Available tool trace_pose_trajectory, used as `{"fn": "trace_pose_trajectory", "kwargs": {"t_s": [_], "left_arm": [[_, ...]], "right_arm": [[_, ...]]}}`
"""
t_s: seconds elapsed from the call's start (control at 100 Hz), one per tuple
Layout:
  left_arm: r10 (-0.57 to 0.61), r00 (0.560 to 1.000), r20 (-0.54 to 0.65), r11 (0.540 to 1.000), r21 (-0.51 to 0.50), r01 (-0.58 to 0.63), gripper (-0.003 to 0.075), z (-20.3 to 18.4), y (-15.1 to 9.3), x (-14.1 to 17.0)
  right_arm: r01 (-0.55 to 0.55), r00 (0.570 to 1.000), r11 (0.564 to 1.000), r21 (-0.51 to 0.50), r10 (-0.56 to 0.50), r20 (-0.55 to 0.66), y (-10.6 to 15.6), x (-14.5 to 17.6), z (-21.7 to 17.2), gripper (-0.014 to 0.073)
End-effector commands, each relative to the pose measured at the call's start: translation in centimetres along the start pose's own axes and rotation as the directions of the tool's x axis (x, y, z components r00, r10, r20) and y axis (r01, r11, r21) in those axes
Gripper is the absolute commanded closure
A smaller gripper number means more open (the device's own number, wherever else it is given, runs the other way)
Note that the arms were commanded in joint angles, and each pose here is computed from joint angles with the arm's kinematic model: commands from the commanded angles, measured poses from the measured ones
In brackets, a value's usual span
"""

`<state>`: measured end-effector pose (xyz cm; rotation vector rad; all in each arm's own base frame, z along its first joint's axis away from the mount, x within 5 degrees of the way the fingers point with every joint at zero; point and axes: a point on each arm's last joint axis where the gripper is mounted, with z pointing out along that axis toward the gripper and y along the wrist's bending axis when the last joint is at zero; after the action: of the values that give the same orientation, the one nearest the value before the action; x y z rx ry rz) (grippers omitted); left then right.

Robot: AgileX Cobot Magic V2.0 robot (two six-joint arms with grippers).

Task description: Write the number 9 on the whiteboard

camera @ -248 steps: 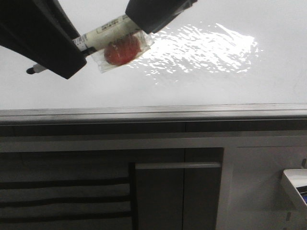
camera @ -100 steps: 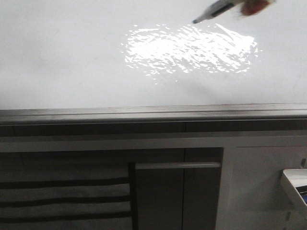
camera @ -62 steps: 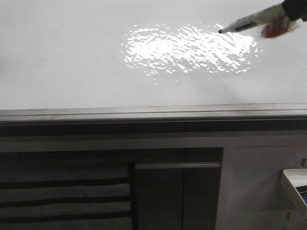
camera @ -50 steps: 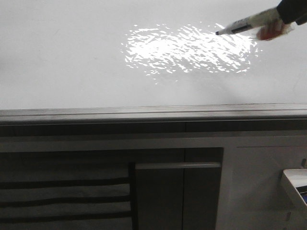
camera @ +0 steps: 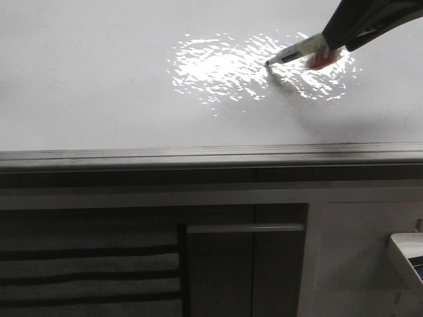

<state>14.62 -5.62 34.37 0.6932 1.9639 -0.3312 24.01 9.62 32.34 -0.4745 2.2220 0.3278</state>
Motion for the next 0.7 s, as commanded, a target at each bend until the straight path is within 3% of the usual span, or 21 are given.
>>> {"fn": "trace_pose_trajectory", "kwargs": {"t_s": [0.0,0.25,0.51,0.69], "left_arm": [[-0.03,0.996,0.084,0.999,-0.03,0.033,0.0318,-0.6,0.2,-1.3],[-0.03,0.996,0.085,0.999,-0.031,0.033,0.0323,-0.6,0.2,-1.3],[-0.03,0.996,0.086,0.999,-0.032,0.033,0.0323,-0.6,0.2,-1.3],[-0.03,0.996,0.086,0.999,-0.032,0.033,0.0323,-0.6,0.2,-1.3]], "right_arm": [[0.003,0.991,1.0,0.027,-0.007,0.136,-0.2,-2.4,-0.7,0.0641],[0.063,0.998,0.998,-0.018,-0.064,-0.025,0.8,-1.7,1.4,0.0641],[0.014,0.997,0.998,0.066,-0.02,0.08,-1.3,-2.8,-1.4,0.0641],[0.015,0.999,0.999,0.051,-0.017,0.038,-1.2,-2.4,-1.0,0.0641]]}}
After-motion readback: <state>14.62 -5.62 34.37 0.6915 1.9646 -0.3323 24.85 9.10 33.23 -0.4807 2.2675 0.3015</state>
